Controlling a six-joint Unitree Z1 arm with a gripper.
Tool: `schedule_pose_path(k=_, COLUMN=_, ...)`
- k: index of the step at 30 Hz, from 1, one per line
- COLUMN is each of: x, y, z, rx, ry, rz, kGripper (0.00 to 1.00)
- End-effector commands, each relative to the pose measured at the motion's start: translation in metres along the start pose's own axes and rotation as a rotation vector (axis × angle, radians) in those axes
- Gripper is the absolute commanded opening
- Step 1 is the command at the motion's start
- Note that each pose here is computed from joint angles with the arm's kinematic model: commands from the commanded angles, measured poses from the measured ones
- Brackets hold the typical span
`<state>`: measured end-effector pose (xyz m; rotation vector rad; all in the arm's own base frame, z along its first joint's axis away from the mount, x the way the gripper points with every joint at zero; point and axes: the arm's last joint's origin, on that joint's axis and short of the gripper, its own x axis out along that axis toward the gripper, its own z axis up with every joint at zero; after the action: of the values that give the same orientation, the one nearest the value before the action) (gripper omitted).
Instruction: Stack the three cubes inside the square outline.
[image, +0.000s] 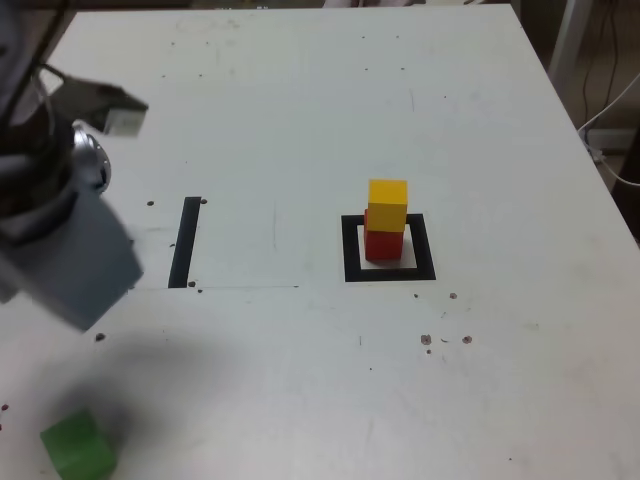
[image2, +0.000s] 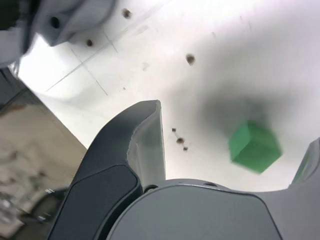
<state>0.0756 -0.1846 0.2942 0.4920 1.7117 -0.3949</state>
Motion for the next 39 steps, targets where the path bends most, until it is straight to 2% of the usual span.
schedule_pose_path(k=1, x=0.002, y=-0.01, z=0.0, rx=0.058, ry=-0.008, rz=-0.005, kGripper=0.99)
schedule_pose_path(k=7, x=0.008, y=-0.038, z=0.003, rx=0.203, ry=-0.039, rz=-0.015, kGripper=0.99)
schedule_pose_path(k=15, x=0.02, y=-0.06, z=0.016, rx=0.301, ry=-0.054, rz=-0.002, kGripper=0.99)
schedule_pose_path(k=24, x=0.032, y=-0.065, z=0.026, rx=0.328, ry=-0.079, rz=0.05, kGripper=0.99)
schedule_pose_path(k=39, x=0.057, y=-0.073, z=0.045, rx=0.326, ry=-0.124, rz=0.038, kGripper=0.99)
